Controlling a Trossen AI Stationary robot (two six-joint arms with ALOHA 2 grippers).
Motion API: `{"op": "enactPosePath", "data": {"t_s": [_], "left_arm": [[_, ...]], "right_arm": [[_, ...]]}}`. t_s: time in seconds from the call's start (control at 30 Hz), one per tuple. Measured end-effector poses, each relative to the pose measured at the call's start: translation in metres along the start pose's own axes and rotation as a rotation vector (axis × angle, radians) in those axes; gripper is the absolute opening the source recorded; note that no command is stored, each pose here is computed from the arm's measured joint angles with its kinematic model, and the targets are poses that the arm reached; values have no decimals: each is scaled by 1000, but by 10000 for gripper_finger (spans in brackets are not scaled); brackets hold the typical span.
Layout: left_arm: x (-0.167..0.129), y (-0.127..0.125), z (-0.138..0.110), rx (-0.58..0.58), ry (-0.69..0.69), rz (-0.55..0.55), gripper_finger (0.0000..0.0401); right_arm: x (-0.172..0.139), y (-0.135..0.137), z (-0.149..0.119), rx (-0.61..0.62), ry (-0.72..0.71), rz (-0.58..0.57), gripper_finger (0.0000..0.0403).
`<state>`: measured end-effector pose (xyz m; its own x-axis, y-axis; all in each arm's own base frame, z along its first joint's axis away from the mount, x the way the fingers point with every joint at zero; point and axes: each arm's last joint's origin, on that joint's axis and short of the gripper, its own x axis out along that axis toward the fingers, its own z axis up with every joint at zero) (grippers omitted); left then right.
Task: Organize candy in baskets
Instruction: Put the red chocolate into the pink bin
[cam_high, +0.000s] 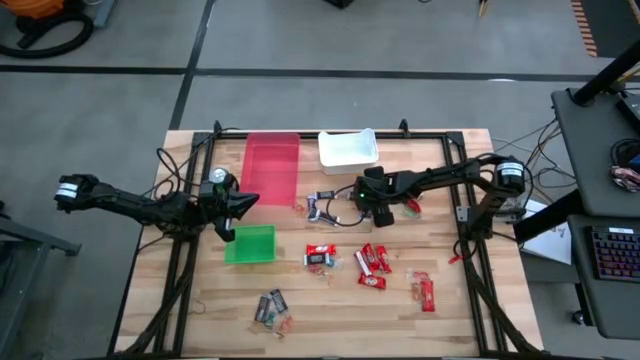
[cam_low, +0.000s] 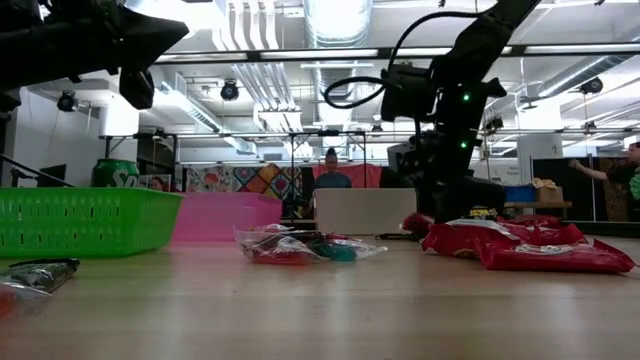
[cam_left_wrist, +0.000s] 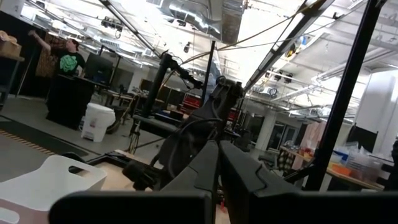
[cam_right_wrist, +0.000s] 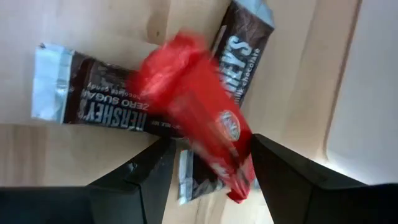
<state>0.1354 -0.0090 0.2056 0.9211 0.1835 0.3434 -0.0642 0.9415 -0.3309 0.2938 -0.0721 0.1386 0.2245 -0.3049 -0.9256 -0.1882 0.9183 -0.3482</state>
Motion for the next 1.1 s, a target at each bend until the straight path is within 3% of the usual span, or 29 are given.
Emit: {"op": "enactPosePath", "data": {"t_s": [0.27,0.77,1.1], "left_arm": [[0,0,0,1,3,-1,0],[2,1,-6,12,37,8,0],[2,1,-5,10,31,7,0]], "right_arm": [[-2,-2,0,5,-11,22,169],[-6,-3,-1,10,-10,20,17],[-33,-8,-3,74,-96,14,8]]}}
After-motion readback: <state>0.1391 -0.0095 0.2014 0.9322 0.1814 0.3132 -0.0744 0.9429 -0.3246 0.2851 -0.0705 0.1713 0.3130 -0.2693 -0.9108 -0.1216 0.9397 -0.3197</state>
